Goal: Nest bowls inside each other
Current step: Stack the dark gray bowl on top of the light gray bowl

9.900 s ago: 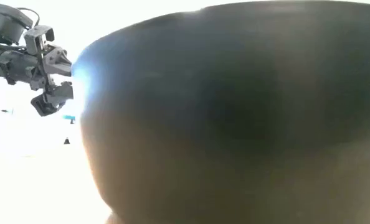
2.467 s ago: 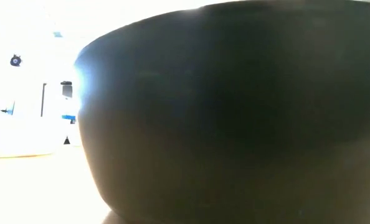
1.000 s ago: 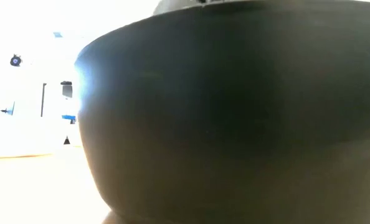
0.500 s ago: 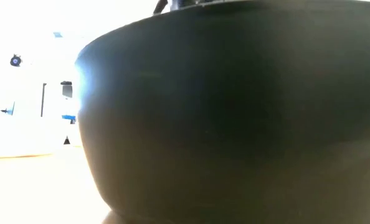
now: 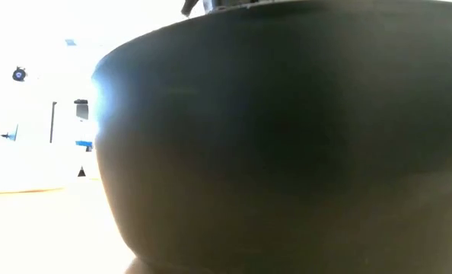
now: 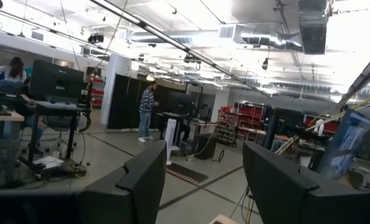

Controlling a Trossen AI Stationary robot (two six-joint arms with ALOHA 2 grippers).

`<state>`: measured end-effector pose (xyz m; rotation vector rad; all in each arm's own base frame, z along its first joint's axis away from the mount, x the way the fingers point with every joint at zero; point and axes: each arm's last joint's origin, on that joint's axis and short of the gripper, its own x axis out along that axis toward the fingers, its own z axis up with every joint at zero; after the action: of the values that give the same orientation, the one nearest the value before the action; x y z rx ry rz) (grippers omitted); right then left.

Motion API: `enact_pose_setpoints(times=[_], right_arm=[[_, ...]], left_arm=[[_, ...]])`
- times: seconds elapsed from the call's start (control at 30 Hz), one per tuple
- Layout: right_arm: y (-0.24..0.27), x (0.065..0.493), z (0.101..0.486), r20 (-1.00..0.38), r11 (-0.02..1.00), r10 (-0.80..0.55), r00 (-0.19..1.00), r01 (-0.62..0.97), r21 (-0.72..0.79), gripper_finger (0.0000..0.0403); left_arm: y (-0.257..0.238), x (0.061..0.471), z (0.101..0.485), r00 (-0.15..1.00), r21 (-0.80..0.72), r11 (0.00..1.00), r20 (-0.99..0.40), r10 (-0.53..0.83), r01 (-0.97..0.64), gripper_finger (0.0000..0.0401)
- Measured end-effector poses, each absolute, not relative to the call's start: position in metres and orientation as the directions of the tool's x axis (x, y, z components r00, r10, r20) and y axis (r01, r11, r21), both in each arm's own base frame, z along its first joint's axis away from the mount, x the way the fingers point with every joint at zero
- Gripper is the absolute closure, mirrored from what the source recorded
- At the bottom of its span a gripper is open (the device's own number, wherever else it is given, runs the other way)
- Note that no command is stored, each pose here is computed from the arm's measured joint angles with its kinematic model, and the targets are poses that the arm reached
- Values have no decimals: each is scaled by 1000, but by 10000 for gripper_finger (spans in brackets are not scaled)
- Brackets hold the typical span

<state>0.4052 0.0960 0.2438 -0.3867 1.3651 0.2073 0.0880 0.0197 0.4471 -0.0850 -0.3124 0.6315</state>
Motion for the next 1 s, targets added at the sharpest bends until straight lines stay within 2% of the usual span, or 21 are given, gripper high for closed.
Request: enact_pose_setpoints(times=[0.5,0.7,1.0], right_arm=[[101,414,210,-992,935,-57,112,-343,-92,394],[102,414,209,-994,946,-21,103,-319,-53,393],[103,419,222,-988,950,17,154,-310,-32,343]], left_arm=[[20,87,447,761,-173,805,263,593,-567,205],[19,83,448,758,-180,805,273,592,-565,205],[19,79,448,755,-185,805,281,593,-564,205]])
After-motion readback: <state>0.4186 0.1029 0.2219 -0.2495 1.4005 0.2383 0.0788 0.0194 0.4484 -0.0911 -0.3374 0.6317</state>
